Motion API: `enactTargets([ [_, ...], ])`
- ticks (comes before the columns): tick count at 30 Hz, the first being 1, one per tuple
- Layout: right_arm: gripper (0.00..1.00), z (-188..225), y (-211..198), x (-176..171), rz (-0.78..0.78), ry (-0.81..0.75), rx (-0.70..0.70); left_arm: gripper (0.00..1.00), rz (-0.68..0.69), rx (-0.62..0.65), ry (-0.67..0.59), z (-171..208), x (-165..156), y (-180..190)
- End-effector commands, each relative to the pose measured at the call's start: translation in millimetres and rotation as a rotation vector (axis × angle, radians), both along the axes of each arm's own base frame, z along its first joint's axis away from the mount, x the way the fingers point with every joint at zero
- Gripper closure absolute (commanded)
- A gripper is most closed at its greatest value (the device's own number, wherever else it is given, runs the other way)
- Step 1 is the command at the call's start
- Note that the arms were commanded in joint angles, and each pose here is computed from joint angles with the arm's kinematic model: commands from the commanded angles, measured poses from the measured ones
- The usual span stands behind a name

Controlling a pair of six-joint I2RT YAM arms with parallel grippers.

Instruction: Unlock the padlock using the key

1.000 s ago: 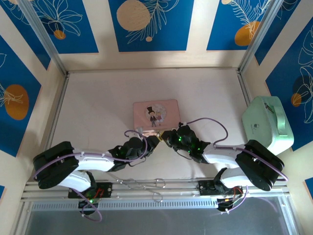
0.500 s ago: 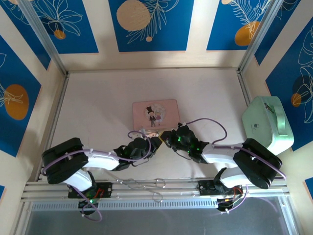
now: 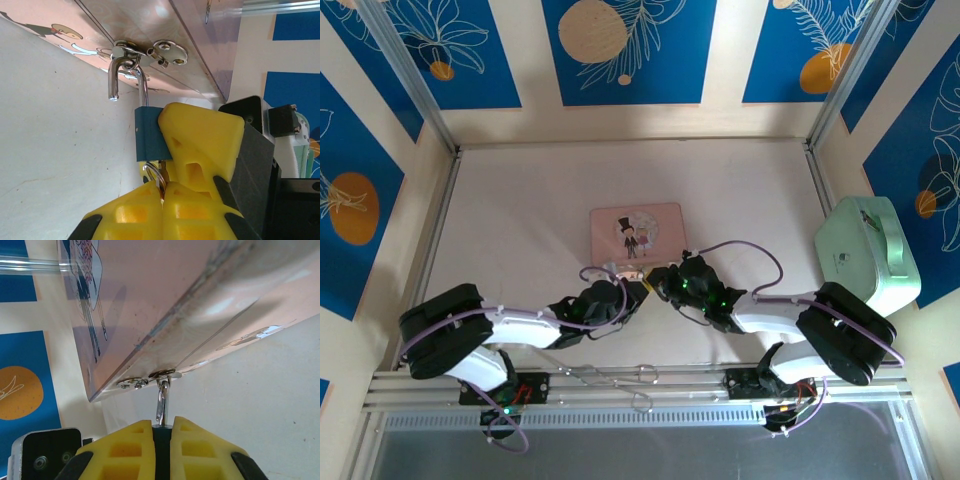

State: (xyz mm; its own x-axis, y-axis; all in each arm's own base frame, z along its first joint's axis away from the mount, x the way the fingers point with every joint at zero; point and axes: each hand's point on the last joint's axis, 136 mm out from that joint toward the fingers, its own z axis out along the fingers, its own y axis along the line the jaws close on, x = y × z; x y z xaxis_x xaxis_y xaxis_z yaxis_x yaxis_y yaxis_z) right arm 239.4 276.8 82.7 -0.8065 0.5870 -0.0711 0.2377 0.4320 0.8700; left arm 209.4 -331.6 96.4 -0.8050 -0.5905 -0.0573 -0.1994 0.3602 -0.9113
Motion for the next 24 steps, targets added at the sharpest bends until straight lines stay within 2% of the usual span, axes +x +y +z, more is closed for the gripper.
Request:
enactTargets([
  [1, 0.88, 18, 8, 0, 0.028, -0.014, 0.023, 1.00, 0.004, 0.026, -0.047, 5, 6, 4],
  [4, 0.63, 18, -4, 1, 0.016, -0.010, -0.008, 1.00, -0.019, 0.054, -0.074, 3, 5, 4],
  [7, 0.51, 18, -19, 1, 0.000, -0.019, -0.031, 1.00, -0.037, 0.073, -0.111, 2, 6, 4],
  [9, 0.39, 21, -24, 0, 0.024, -0.044, -0.034, 1.00, -0.076, 0.087, -0.142, 3, 5, -1],
  [11, 0.32, 21, -31, -1, 0.039, -0.061, -0.046, 1.00, -0.113, 0.099, -0.172, 2, 4, -6],
  [15, 0.33, 20, -35, -3, 0.106, -0.074, 0.007, 1.00, -0.161, 0.120, -0.217, -8, 1, -10],
  [17, 0.38, 22, -29, -5, 0.161, -0.090, 0.035, 1.00, -0.186, 0.130, -0.239, -12, -1, -10],
  [19, 0.41, 20, -25, -7, 0.191, -0.081, 0.026, 1.00, -0.198, 0.132, -0.255, -14, -2, -9],
  [24, 0.41, 9, -18, -10, 0.202, -0.085, 0.021, 1.00, -0.219, 0.125, -0.297, -11, -3, -6],
])
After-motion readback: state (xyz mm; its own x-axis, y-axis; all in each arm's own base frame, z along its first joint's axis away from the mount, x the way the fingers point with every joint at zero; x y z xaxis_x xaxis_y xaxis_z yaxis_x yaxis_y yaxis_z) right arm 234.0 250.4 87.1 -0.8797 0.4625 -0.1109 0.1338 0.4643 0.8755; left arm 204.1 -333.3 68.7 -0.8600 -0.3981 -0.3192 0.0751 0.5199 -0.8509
